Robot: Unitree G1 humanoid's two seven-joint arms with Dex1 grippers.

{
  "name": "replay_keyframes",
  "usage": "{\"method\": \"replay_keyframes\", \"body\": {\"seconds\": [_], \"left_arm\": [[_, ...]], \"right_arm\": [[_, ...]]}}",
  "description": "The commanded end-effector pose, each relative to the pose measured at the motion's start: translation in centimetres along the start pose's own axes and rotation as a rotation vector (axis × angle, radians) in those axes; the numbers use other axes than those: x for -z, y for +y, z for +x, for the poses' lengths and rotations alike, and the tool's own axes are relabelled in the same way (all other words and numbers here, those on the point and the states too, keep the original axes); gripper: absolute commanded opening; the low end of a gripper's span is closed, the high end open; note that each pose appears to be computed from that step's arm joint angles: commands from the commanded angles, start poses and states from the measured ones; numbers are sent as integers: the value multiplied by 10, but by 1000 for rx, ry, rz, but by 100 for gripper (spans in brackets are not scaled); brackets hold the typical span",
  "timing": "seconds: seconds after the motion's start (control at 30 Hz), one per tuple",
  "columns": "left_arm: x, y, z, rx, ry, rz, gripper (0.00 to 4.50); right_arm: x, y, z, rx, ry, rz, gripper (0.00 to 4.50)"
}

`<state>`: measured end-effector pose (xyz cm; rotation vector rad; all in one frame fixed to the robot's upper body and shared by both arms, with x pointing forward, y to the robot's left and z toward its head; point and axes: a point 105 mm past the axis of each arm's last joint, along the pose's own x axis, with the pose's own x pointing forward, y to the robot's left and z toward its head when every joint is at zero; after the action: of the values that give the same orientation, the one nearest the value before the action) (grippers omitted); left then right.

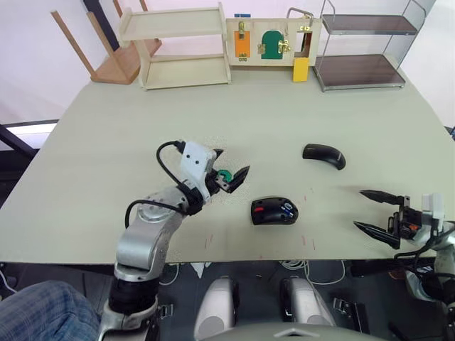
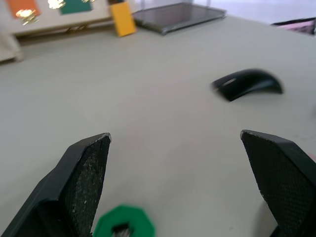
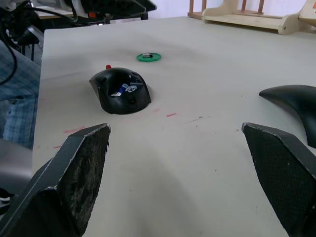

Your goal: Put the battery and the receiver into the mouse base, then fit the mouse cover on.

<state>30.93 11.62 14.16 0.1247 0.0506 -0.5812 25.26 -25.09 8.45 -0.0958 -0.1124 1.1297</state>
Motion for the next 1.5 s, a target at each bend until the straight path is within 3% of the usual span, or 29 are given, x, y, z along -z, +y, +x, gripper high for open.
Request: {"method": "replay_keyframes", "body": {"seconds": [0.03,0.3,0.47,1.5], "left_arm": [[1,11,-6,-146,1,21,449],[17,13,-4,-181,93,-20,449],[20,13,-4,-226,118,-59,226],[31,13,4,-264,207,-53,226]], "right_arm": [[-9,0,-2,-11,-7,-42,450],[-11,-2,-2,-17,-1,-44,450],[-11,-2,-1,-20,2,-46,450],[-7,2,2,-28,3,-57,450]]}}
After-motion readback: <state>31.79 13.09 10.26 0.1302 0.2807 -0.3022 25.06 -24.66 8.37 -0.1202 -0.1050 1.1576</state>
